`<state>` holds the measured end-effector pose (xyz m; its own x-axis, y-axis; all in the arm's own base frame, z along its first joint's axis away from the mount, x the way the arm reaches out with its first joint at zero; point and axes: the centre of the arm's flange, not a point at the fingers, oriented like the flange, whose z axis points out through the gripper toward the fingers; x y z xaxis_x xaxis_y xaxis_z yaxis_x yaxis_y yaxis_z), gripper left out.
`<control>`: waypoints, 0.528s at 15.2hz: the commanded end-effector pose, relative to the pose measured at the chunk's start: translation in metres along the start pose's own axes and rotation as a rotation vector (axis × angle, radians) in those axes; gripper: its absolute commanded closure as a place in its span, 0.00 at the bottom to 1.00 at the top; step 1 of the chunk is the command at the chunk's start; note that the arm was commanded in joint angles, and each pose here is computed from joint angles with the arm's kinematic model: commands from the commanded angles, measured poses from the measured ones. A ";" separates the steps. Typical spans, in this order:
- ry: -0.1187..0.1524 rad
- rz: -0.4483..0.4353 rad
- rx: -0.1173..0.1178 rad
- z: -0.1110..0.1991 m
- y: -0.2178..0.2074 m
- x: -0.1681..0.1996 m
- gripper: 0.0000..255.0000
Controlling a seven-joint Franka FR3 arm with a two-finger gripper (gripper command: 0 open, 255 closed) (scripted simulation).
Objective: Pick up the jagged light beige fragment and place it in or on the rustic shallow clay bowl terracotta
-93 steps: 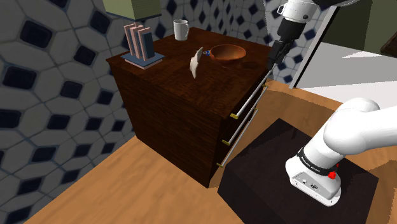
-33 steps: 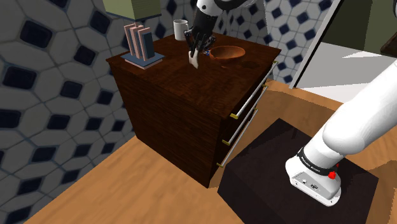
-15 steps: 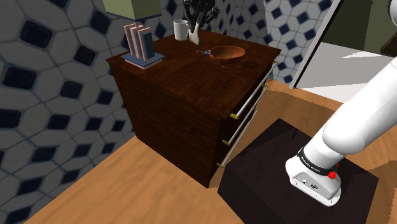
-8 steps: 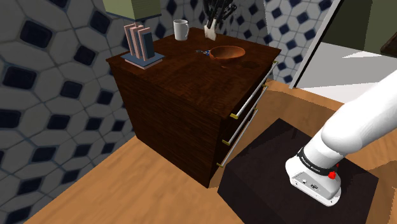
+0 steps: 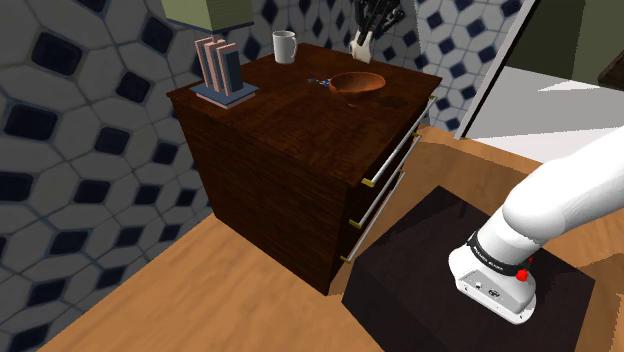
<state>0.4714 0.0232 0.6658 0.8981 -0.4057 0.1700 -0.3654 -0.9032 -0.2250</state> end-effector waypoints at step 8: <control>0.000 -0.001 0.000 0.044 0.013 -0.007 1.00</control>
<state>0.4701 0.0205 0.6239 0.8986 -0.4046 0.1695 -0.3645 -0.9037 -0.2248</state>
